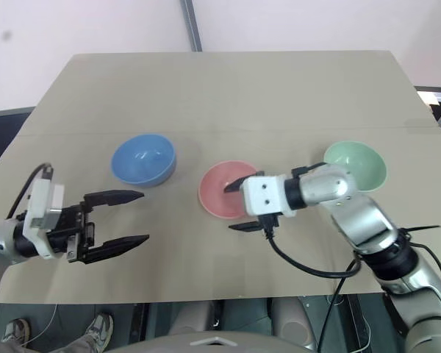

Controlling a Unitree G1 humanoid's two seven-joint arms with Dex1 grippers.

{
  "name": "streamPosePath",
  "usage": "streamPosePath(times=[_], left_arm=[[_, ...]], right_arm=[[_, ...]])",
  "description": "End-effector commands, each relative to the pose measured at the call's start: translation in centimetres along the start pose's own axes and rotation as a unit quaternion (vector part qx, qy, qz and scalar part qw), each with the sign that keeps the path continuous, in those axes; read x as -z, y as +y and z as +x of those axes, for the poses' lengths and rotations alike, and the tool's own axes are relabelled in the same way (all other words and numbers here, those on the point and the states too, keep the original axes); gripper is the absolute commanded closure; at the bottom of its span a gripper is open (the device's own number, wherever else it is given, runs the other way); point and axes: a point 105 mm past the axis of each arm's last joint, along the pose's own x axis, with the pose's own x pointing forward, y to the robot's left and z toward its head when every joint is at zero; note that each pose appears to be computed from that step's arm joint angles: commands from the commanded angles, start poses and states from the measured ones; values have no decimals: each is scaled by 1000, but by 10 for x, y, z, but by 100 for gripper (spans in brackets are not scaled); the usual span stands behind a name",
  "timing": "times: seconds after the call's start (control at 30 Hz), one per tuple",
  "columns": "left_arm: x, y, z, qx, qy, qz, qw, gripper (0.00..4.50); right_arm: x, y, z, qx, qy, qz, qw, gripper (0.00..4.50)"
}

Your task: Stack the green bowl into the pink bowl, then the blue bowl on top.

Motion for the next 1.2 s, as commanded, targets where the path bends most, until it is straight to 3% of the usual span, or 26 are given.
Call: streamPosePath(times=[0.03, 0.13, 0.23, 0.33, 0.53, 0.8, 0.97, 1.03, 1.2], left_arm=[[-8, -4, 10, 24, -16, 16, 999, 0], [-11, -2, 21, 42, -23, 27, 998, 0], [-15, 1, 32, 55, -38, 32, 997, 0], [-18, 5, 38, 62, -45, 34, 996, 0], [-24, 10, 48, 74, -54, 41, 995, 0], [-24, 8, 47, 77, -48, 41, 995, 0], [-23, 4, 46, 79, -39, 40, 995, 0], [-23, 4, 45, 78, -36, 38, 996, 0], [-21, 3, 43, 78, -29, 37, 996, 0]], right_arm=[[-22, -6, -31, 60, -19, 40, 997, 70], [-14, -22, -64, 168, 16, 107, 980, 70], [30, -42, -111, 322, 126, 156, 925, 70], [59, -39, -142, 393, 186, 199, 878, 70], [93, -19, -147, 405, 211, 292, 840, 70], [100, -15, -138, 387, 198, 326, 840, 70], [121, -15, -140, 398, 217, 344, 822, 70], [126, -15, -141, 398, 219, 349, 820, 136], [132, -14, -140, 393, 222, 349, 821, 354]])
